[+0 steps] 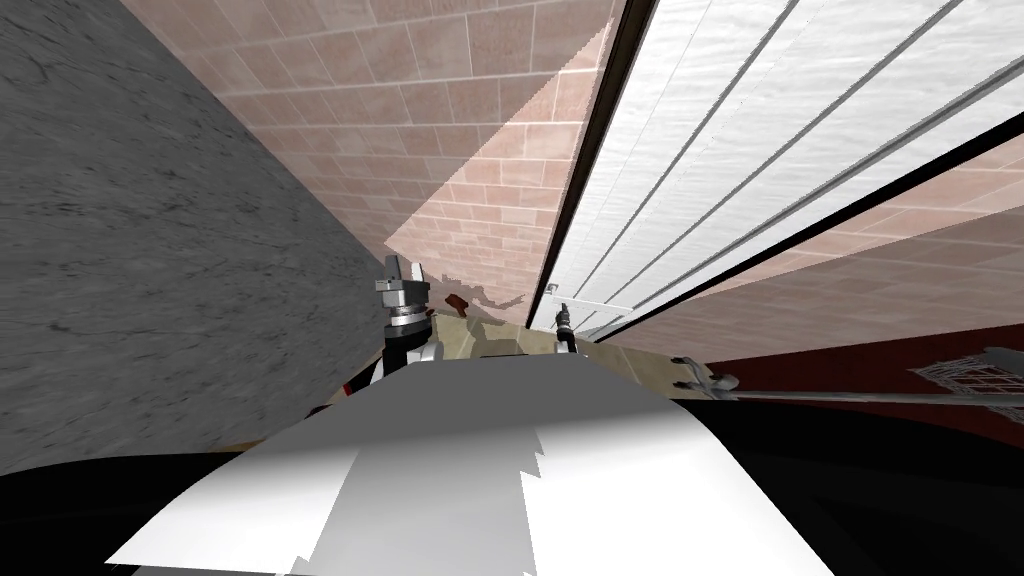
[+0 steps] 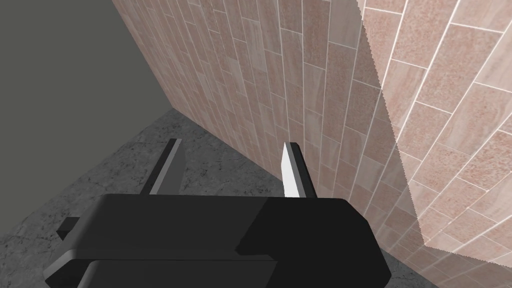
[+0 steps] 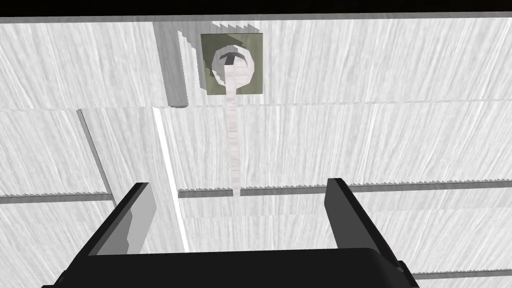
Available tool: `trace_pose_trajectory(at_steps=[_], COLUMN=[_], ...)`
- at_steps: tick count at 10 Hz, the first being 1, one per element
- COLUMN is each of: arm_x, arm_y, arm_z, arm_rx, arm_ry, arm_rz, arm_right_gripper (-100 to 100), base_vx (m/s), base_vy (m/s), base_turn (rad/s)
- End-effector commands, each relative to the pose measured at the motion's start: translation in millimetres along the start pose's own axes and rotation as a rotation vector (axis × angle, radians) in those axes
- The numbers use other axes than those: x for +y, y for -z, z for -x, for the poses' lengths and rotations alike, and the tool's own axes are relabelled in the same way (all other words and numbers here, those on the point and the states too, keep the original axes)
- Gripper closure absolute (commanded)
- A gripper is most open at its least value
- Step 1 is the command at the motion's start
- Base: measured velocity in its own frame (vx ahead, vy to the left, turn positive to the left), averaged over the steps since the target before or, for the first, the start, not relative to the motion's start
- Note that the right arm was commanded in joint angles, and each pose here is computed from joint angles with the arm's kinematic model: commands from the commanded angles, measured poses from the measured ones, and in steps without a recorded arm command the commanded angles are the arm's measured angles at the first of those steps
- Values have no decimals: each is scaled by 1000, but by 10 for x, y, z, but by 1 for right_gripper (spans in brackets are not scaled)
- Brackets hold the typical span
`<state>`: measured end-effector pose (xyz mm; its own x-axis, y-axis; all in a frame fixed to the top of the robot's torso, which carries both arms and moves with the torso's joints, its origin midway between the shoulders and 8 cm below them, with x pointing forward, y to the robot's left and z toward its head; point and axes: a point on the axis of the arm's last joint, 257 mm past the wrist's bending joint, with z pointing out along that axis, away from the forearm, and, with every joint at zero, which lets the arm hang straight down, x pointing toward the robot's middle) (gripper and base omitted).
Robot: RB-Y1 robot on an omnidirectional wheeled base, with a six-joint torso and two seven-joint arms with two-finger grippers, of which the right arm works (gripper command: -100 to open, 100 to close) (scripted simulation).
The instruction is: Pull the door open
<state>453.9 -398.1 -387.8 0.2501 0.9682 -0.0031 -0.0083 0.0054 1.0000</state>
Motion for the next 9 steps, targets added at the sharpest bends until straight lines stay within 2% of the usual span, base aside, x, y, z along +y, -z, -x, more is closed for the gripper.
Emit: trace_pose_trajectory(at_steps=[1, 6, 7, 8, 9], arm_x=[-21, -45, -45, -47, -47], arm_y=[31, 170, 170, 213, 224], arm_z=[94, 531, 531, 658, 691], arm_rx=[-10, -59, -59, -73, -77], arm_ry=[-1, -1, -1, -1, -1], arm_rz=[-1, -3, -3, -3, -3], arm_right_gripper=[-100, -100, -100, -100, -100], base_vx=[181, 197, 121, 160, 172], base_vy=[-13, -19, -24, -41, -16], base_turn=[70, 94, 25, 94, 75])
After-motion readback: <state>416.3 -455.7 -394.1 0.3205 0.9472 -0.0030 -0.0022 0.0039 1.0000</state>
